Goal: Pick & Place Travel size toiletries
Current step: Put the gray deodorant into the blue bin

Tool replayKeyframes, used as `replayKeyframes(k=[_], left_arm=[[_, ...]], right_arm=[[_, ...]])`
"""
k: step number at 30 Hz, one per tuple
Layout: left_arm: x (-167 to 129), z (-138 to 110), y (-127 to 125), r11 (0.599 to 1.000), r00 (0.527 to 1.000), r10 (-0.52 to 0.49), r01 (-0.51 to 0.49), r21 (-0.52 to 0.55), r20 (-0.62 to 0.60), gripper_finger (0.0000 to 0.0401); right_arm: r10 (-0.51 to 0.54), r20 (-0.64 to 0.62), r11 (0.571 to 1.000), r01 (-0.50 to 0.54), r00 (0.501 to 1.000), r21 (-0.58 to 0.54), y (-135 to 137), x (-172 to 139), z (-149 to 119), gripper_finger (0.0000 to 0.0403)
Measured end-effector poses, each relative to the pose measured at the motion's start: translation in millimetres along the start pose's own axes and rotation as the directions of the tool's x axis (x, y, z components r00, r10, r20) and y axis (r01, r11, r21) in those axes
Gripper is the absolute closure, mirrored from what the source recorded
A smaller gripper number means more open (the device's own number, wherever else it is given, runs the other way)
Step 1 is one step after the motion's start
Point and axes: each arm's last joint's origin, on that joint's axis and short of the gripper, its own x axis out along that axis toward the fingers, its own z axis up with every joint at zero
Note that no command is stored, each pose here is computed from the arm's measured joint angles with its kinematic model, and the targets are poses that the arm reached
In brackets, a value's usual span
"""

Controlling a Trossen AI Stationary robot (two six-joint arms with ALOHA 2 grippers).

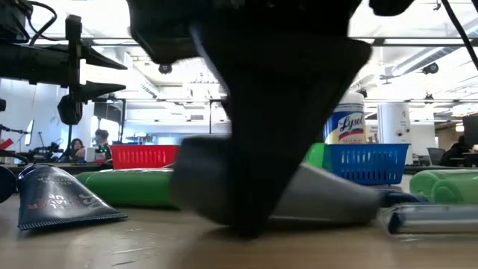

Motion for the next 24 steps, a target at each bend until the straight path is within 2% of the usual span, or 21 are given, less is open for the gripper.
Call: replayKeyframes(k=[3, 7, 9, 11, 13, 16, 18, 24], left_arm=[[0.0, 0.0, 0.0, 1.000, 1.000, 0.000, 0.000, 0.000, 0.000, 0.0217], [0.0, 0.0, 0.0, 1.000, 1.000, 0.000, 0.000, 0.000, 0.000, 0.0217], [0.0, 0.0, 0.0, 1.000, 1.000, 0.000, 0.000, 0.000, 0.000, 0.0217], [0.0, 0.0, 0.0, 1.000, 1.000, 0.000, 0.000, 0.000, 0.000, 0.0217], [0.0, 0.0, 0.0, 1.000, 1.000, 0.000, 0.000, 0.000, 0.000, 0.0217], [0.0, 0.0, 0.0, 1.000, 1.000, 0.000, 0.000, 0.000, 0.000, 0.0217], [0.0, 0.0, 0.0, 1.000, 1.000, 0.000, 0.000, 0.000, 0.000, 0.0217], [0.0, 0.0, 0.0, 1.000, 1.000, 0.000, 0.000, 0.000, 0.000, 0.0217]], right_arm=[[-0.022, -0.035, 0.998, 0.024, 0.999, 0.056, -5.0, -10.4, 1.4, 0.0198], [-0.024, -0.010, 0.980, 0.025, 1.000, 0.197, -11.6, -45.1, 7.6, 0.0198], [-0.058, 0.028, 0.952, 0.047, 0.998, 0.302, -16.6, -70.6, 8.6, 0.0198], [-0.119, 0.050, 0.898, 0.086, 0.992, 0.431, -25.7, -95.2, 5.8, 0.0198], [-0.176, 0.008, 0.811, 0.141, 0.984, 0.568, -40.4, -115.5, -1.6, 0.0198], [-0.252, -0.107, 0.654, 0.251, 0.962, 0.714, -68.0, -133.7, -15.0, 0.0198], [-0.280, -0.161, 0.548, 0.296, 0.946, 0.783, -88.4, -140.8, -22.3, 0.0198], [-0.296, -0.244, 0.231, 0.318, 0.923, 0.920, -161.4, -155.8, -57.4, 0.0196]])
